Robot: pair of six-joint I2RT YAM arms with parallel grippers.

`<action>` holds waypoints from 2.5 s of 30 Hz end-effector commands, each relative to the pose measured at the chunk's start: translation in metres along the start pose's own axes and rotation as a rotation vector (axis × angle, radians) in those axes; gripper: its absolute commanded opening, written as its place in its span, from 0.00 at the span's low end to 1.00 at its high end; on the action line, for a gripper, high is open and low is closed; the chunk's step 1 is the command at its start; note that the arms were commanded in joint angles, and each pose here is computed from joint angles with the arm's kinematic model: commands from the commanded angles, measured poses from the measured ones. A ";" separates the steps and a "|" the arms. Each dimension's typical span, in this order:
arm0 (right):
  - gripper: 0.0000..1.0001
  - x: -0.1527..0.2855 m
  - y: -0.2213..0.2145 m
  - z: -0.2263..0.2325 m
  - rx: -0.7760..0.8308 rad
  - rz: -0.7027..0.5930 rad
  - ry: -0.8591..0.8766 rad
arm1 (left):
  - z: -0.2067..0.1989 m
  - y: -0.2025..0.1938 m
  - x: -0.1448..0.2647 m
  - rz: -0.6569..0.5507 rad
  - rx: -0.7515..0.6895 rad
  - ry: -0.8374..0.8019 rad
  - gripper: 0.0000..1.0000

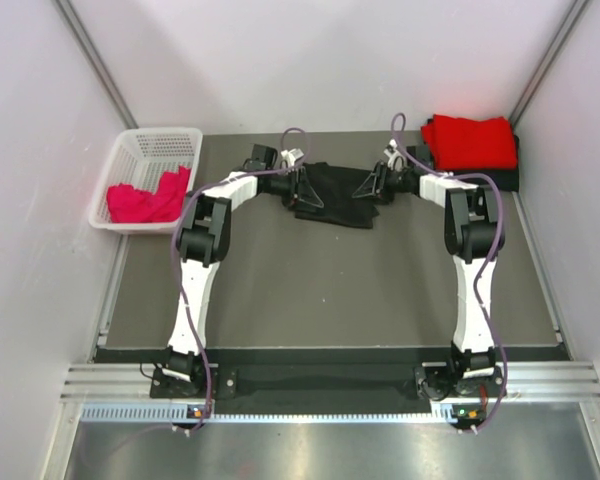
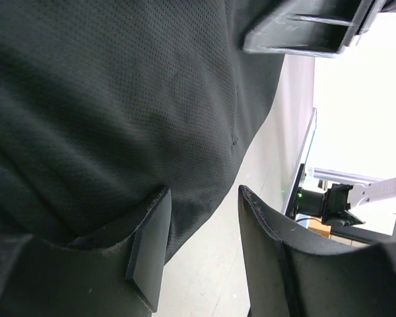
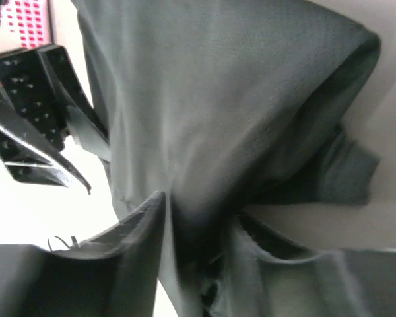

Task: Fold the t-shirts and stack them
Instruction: Neatly place the folded tshirt to the corner

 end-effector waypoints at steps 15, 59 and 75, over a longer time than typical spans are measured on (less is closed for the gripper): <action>0.00 0.092 0.092 0.010 0.405 -0.121 -0.284 | -0.031 0.045 0.046 -0.075 -0.382 0.261 0.51; 0.00 0.278 0.221 0.086 0.999 -0.513 -0.707 | -0.043 0.044 0.018 -0.043 -0.504 0.344 0.51; 0.00 0.304 0.237 0.026 0.931 -0.518 -0.835 | -0.046 0.038 0.014 -0.023 -0.529 0.351 0.51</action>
Point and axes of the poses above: each gripper's point midway between its finger pads, its own x axis back along the fingers, its own z axis along the line the jaws close on, y = z × x, the point moved 2 cm from there along x, back along the fingers, and after that the axes turned 3 degrees about -x, right-handed, at the moved point
